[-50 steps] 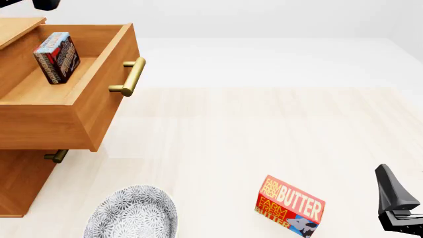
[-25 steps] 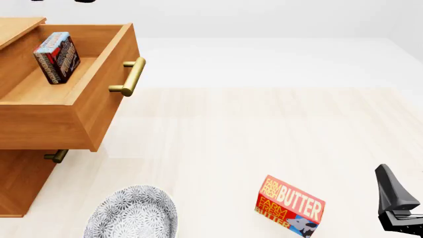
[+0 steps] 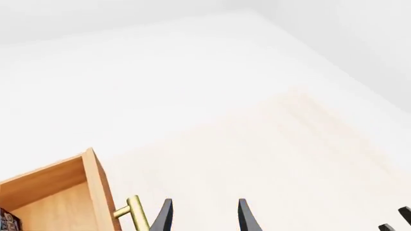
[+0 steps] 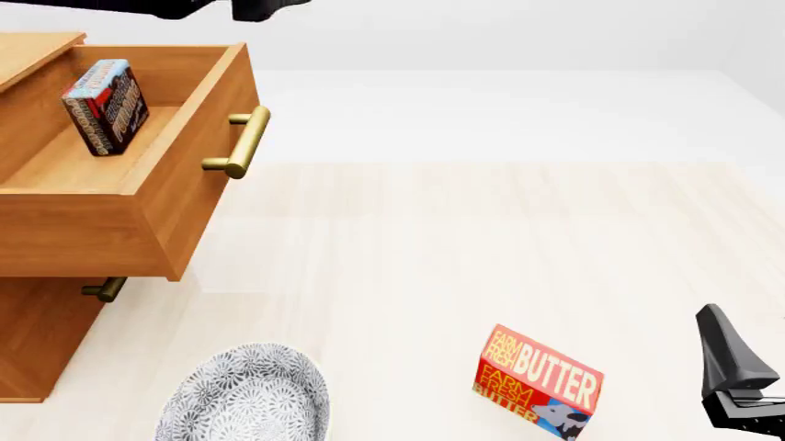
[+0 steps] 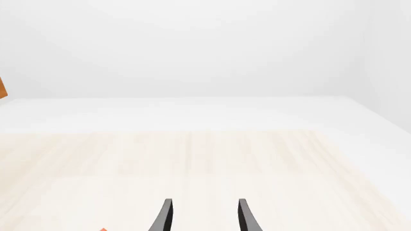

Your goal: Put the chocolate pudding in the top drawer of the cabinet and close it.

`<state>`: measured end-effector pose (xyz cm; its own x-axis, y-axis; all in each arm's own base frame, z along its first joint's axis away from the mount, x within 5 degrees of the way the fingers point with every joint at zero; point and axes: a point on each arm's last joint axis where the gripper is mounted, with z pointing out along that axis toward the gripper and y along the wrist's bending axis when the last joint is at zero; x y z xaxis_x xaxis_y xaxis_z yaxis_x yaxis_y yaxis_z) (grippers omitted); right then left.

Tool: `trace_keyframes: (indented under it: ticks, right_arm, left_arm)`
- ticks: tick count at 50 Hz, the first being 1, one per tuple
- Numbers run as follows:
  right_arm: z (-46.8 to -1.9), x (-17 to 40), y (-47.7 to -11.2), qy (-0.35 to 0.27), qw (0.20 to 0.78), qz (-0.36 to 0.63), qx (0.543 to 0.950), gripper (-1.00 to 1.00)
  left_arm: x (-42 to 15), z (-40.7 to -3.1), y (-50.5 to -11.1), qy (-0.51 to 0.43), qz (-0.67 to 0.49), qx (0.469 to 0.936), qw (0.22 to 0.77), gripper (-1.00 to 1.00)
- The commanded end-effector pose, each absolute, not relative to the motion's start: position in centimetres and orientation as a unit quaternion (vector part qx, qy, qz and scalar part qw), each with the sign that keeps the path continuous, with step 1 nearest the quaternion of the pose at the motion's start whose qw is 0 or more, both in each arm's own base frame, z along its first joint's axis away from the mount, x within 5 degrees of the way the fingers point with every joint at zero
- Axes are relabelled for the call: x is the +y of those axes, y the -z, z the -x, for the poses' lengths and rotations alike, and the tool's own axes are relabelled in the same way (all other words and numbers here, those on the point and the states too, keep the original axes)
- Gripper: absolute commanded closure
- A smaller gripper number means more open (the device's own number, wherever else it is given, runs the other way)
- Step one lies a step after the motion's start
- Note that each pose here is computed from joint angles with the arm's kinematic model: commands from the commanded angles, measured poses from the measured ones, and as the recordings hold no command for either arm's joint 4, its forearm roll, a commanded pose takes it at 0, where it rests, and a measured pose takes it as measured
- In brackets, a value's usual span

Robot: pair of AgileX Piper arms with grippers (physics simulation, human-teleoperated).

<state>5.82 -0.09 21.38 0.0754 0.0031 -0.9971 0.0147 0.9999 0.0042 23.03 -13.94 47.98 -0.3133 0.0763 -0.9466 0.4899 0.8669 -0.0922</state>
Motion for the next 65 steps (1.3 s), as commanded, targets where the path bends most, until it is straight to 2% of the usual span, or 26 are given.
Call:
trace_keyframes:
  ticks: [1, 9, 25, 45, 65]
  right_arm:
    - [-5.8, -0.1, -21.4, 0.004, 0.733, -0.006, 0.680, -1.00]
    - [-5.8, -0.1, -21.4, 0.004, 0.733, -0.006, 0.680, -1.00]
    - [-5.8, -0.1, -21.4, 0.004, 0.733, -0.007, 0.680, -1.00]
    - [-5.8, -0.1, -21.4, 0.004, 0.733, -0.006, 0.680, -1.00]
    - [-5.8, -0.1, -21.4, 0.004, 0.733, -0.007, 0.680, -1.00]
  left_arm:
    - [-15.4, -23.7, -46.9, 0.196, -0.181, 0.803, 0.533, -1.00]
    - [-16.3, -24.2, -46.3, 0.200, -0.183, 0.814, 0.514, -1.00]
    - [-16.9, -24.3, -45.9, 0.230, -0.151, 0.815, 0.509, -1.00]
    - [-19.2, -25.6, -42.5, 0.242, -0.136, 0.841, 0.464, -1.00]
    - [-20.4, -26.2, -39.7, 0.268, -0.103, 0.848, 0.445, -1.00]
